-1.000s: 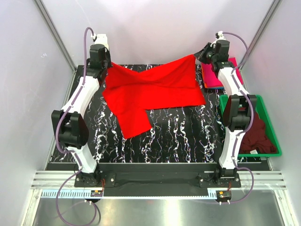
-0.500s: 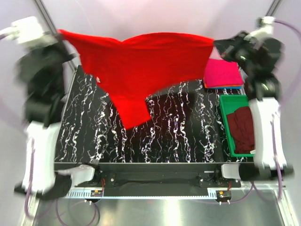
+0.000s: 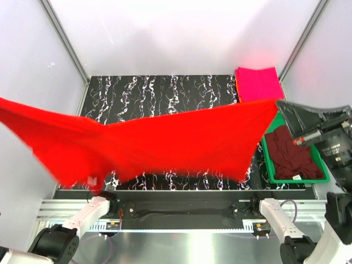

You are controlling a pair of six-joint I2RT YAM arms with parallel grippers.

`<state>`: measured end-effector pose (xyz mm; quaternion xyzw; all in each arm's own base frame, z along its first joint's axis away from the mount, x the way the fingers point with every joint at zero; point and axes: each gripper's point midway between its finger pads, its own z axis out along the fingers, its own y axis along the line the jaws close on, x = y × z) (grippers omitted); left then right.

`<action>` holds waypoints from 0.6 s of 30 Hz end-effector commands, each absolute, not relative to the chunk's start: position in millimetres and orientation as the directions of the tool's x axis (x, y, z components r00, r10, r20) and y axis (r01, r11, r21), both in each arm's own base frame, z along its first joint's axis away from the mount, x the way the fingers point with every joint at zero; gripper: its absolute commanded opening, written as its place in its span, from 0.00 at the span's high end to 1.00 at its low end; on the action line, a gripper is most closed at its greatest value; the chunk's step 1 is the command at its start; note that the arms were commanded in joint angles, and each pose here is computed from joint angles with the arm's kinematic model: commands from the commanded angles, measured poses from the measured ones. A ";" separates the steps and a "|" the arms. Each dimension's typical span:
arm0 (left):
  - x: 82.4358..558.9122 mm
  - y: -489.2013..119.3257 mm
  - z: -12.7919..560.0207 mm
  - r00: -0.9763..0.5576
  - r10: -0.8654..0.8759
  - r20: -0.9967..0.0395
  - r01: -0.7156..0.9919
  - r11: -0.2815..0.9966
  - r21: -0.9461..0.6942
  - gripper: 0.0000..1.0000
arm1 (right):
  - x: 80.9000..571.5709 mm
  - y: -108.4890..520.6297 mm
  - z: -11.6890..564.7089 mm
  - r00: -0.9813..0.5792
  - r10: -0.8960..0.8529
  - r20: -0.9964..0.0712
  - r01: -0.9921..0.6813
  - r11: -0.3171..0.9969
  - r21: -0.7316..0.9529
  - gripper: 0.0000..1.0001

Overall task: Fold and stack the t-shirts
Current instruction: Flatten the tshirt out

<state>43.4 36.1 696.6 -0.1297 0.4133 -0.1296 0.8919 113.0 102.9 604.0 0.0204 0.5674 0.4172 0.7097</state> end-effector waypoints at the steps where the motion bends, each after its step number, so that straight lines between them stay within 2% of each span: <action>1: 74.2 18.3 676.8 0.511 -0.337 -0.791 0.134 0.940 -0.313 1.00 | 103.5 104.8 582.6 -0.072 0.600 -0.797 -0.528 0.654 0.541 1.00; 3: 83.0 19.5 667.1 0.489 -0.314 -0.814 0.103 0.947 -0.303 1.00 | 112.5 98.3 577.0 -0.056 0.599 -0.799 -0.491 0.680 0.544 1.00; 7: 160.8 11.4 613.3 0.322 -0.207 -0.924 -0.017 0.974 -0.225 1.00 | 164.2 89.1 551.4 -0.064 0.590 -0.805 -0.411 0.720 0.560 1.00; 8: 178.1 15.4 602.1 0.296 -0.162 -0.941 -0.072 0.979 -0.191 1.00 | 176.3 85.0 556.4 -0.019 0.589 -0.808 -0.411 0.732 0.544 1.00; 10: 212.3 16.4 599.7 0.312 -0.137 -0.940 -0.122 0.975 -0.183 1.00 | 216.4 81.5 535.3 -0.053 0.589 -0.807 -0.357 0.743 0.566 1.00; 11: 236.1 14.5 582.5 0.270 -0.101 -0.958 -0.152 0.978 -0.146 1.00 | 229.2 80.1 538.7 -0.027 0.583 -0.812 -0.362 0.751 0.552 1.00; 16: 335.4 -13.9 556.3 0.228 -0.065 -0.971 -0.125 0.988 -0.095 1.00 | 311.7 78.7 502.5 -0.062 0.579 -0.813 -0.318 0.761 0.566 1.00; 18: 358.1 -19.5 550.2 0.225 -0.058 -0.973 -0.109 0.990 -0.084 1.00 | 334.0 82.5 497.4 -0.064 0.579 -0.813 -0.337 0.754 0.563 1.00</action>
